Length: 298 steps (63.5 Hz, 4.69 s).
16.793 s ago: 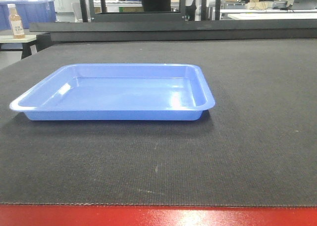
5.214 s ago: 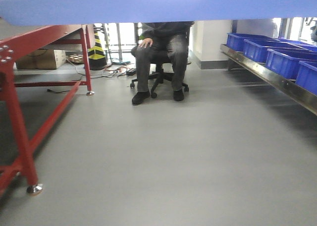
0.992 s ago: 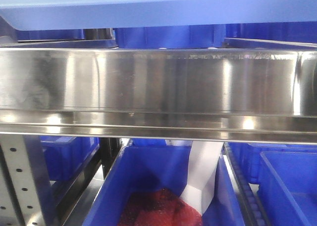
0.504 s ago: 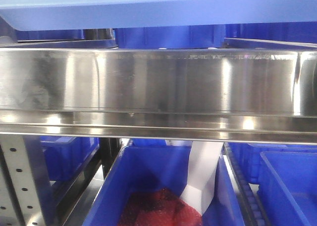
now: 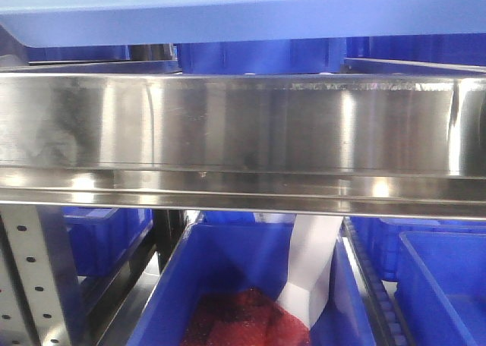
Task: Grab blue tray and place on right shelf
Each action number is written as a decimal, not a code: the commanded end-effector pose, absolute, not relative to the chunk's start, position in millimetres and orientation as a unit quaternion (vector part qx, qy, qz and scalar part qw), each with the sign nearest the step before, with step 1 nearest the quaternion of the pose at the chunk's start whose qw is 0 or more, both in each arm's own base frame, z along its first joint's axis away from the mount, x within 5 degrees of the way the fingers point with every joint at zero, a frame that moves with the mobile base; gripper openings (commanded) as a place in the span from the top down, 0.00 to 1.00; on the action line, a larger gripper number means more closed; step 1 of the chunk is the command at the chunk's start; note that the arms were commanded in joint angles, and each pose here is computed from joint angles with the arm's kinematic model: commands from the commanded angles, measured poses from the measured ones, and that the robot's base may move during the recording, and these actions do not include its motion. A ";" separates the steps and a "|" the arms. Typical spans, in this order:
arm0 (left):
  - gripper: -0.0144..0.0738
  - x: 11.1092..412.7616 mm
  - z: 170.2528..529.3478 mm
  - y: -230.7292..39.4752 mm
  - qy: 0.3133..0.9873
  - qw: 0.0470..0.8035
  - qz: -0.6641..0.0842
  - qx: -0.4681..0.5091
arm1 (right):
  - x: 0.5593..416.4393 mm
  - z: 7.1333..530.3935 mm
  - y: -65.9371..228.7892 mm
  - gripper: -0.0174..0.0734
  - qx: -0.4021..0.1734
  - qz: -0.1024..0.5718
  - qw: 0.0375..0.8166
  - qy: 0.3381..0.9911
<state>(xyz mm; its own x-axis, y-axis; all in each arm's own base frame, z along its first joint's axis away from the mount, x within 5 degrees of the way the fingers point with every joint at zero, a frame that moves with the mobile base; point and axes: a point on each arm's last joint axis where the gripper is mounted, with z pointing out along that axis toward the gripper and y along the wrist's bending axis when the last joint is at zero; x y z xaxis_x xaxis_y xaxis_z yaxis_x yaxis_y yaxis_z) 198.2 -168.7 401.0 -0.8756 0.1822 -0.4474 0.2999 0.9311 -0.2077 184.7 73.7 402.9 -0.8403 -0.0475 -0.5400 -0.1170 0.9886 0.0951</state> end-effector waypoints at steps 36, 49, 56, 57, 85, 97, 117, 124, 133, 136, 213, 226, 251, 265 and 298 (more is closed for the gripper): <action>0.89 268.2 446.0 -148.8 0.921 0.340 -0.158 0.103 | 244.4 457.6 102.4 0.78 -0.049 0.104 0.364 0.924; 0.89 315.1 414.3 -164.0 0.935 0.311 -0.146 0.090 | 293.2 423.3 123.0 0.78 -0.051 0.084 0.316 0.944; 0.89 328.5 394.5 -171.0 0.944 0.286 -0.137 0.091 | 311.0 401.8 130.9 0.78 -0.053 0.073 0.288 0.953; 0.89 329.7 392.6 -171.8 0.945 0.283 -0.137 0.090 | 313.1 399.0 131.8 0.78 -0.053 0.072 0.285 0.954; 0.65 340.7 375.2 -177.3 0.950 0.266 -0.126 0.104 | 332.5 371.6 140.3 0.45 -0.055 0.059 0.252 0.964; 0.27 341.2 375.1 -176.3 0.949 0.269 -0.117 0.113 | 332.9 371.2 135.6 0.15 -0.053 0.033 0.252 0.966; 0.20 340.0 373.6 -169.9 0.954 0.261 -0.079 0.124 | 327.4 380.9 127.4 0.15 -0.050 0.007 0.267 0.962; 0.20 334.8 378.4 -167.4 0.954 0.258 -0.077 0.130 | 319.4 391.1 125.2 0.15 -0.051 0.016 0.278 0.959; 0.25 317.7 399.5 -162.1 0.945 0.276 -0.082 0.153 | 298.6 412.4 121.3 0.27 -0.074 0.038 0.300 0.950; 0.30 310.0 408.7 -159.5 0.941 0.286 -0.083 0.163 | 290.4 417.9 118.2 0.34 -0.078 0.042 0.308 0.947; 0.89 48.8 364.7 -34.0 0.725 0.621 -0.215 0.207 | 44.1 321.3 14.6 0.78 -0.131 0.128 0.679 0.711; 0.89 48.8 364.7 -34.0 0.725 0.621 -0.215 0.207 | 44.1 321.3 14.6 0.78 -0.131 0.128 0.679 0.711; 0.89 38.4 358.1 -21.0 0.723 0.644 -0.186 0.167 | 44.1 321.3 14.6 0.78 -0.131 0.128 0.679 0.711; 0.89 26.2 309.9 -7.9 0.718 0.684 -0.121 0.054 | 44.1 321.3 14.6 0.78 -0.131 0.128 0.679 0.711; 0.89 56.6 197.4 -1.6 0.677 0.734 -0.054 -0.029 | 44.2 320.9 14.6 0.78 -0.131 0.128 0.679 0.711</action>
<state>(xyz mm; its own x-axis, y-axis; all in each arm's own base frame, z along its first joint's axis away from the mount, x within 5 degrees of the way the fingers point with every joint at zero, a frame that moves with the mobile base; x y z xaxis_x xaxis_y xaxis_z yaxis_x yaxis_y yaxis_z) 56.6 -1.9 196.1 -0.0248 -0.1195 -0.9925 0.0261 0.9924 -0.1202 43.5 14.0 305.6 -0.1485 -0.0305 -0.9884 -0.3547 0.9347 0.0244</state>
